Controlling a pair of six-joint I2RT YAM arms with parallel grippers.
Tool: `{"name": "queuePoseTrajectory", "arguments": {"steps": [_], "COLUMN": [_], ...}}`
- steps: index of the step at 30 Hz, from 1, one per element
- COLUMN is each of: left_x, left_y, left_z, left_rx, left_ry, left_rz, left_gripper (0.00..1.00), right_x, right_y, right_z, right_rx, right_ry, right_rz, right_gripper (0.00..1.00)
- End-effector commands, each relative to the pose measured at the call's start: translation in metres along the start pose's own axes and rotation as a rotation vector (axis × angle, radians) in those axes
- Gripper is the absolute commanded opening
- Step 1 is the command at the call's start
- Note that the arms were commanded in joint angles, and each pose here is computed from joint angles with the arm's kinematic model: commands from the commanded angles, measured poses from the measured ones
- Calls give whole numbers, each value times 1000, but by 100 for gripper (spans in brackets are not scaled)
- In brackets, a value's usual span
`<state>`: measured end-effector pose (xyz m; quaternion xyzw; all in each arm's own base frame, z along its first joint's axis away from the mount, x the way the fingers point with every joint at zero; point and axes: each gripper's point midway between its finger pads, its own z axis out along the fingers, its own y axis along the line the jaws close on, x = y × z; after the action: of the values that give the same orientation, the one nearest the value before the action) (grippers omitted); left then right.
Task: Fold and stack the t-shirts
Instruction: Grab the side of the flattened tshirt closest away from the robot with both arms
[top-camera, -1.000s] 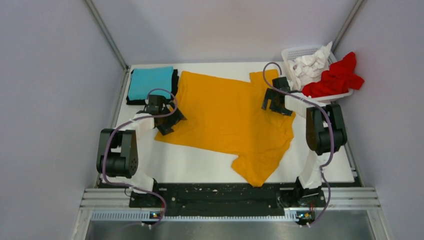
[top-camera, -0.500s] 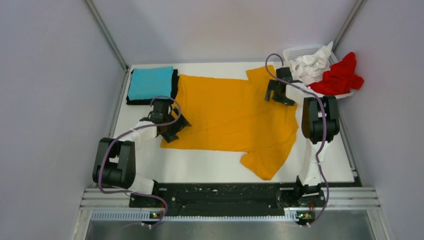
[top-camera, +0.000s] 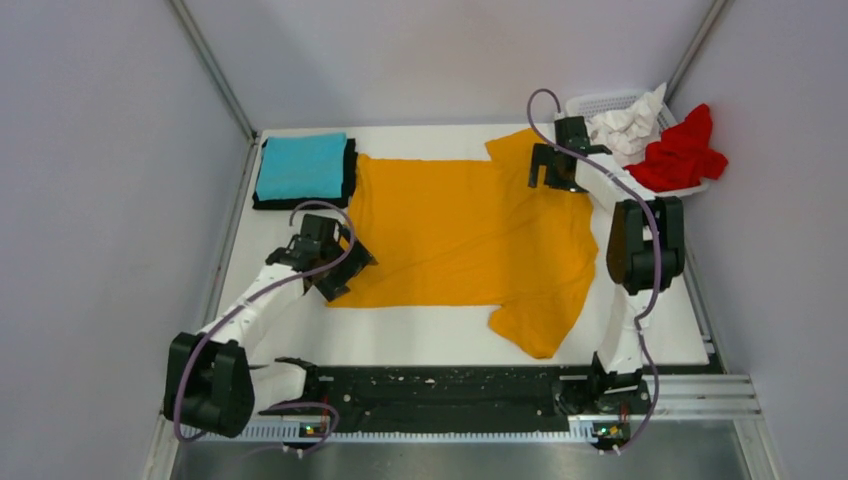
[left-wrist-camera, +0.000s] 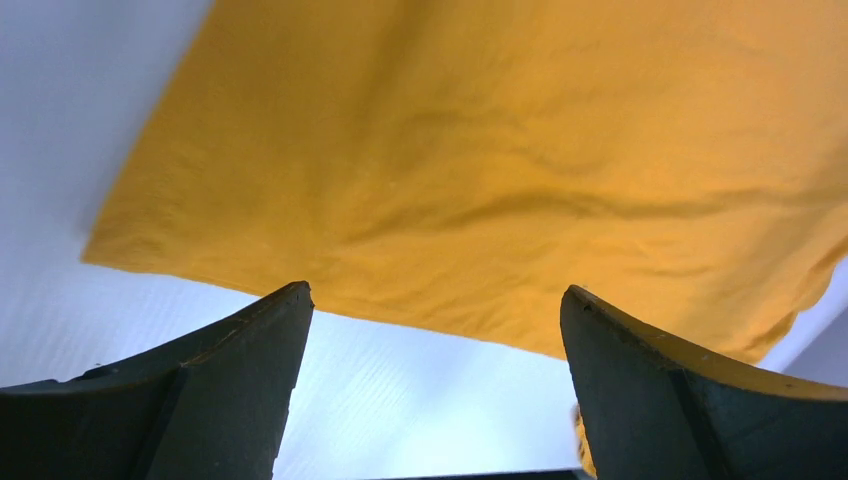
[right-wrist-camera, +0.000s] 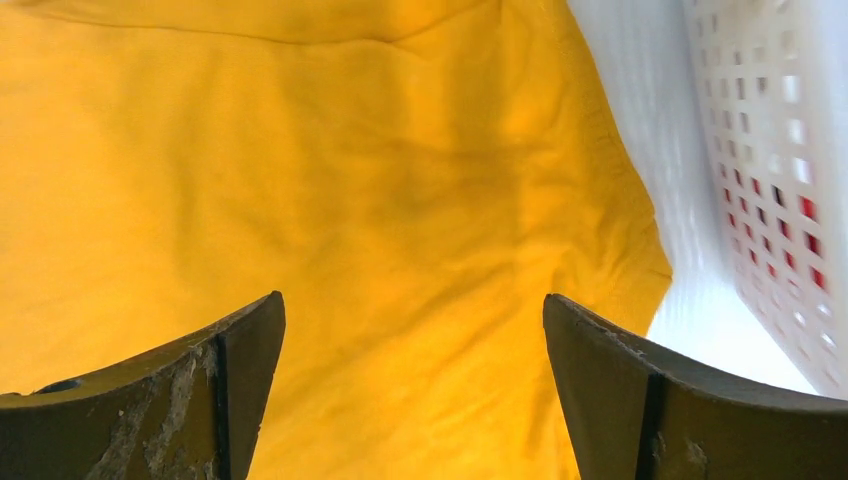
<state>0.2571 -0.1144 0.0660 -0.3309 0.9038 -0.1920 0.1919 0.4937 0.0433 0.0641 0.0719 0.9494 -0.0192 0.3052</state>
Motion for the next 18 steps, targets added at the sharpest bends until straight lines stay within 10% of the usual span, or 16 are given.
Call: {"name": "queuePoseTrajectory", "arguments": {"steps": [1, 12, 18], "left_x": [-35, -35, -25], "left_y": [12, 106, 90], "left_z": [-33, -40, -15], "left_rx": [-102, -375, -288], "left_ry": [-188, -296, -198], "left_rz": [5, -152, -159], "left_gripper": [99, 93, 71], "right_x": [-42, 41, 73], "right_y": [46, 96, 72], "right_z": [-85, -147, -149], "right_rx": [-138, -277, -222], "right_ry": [-188, -218, -199], "right_rz": [-77, -73, -48], "right_gripper": [99, 99, 99]}}
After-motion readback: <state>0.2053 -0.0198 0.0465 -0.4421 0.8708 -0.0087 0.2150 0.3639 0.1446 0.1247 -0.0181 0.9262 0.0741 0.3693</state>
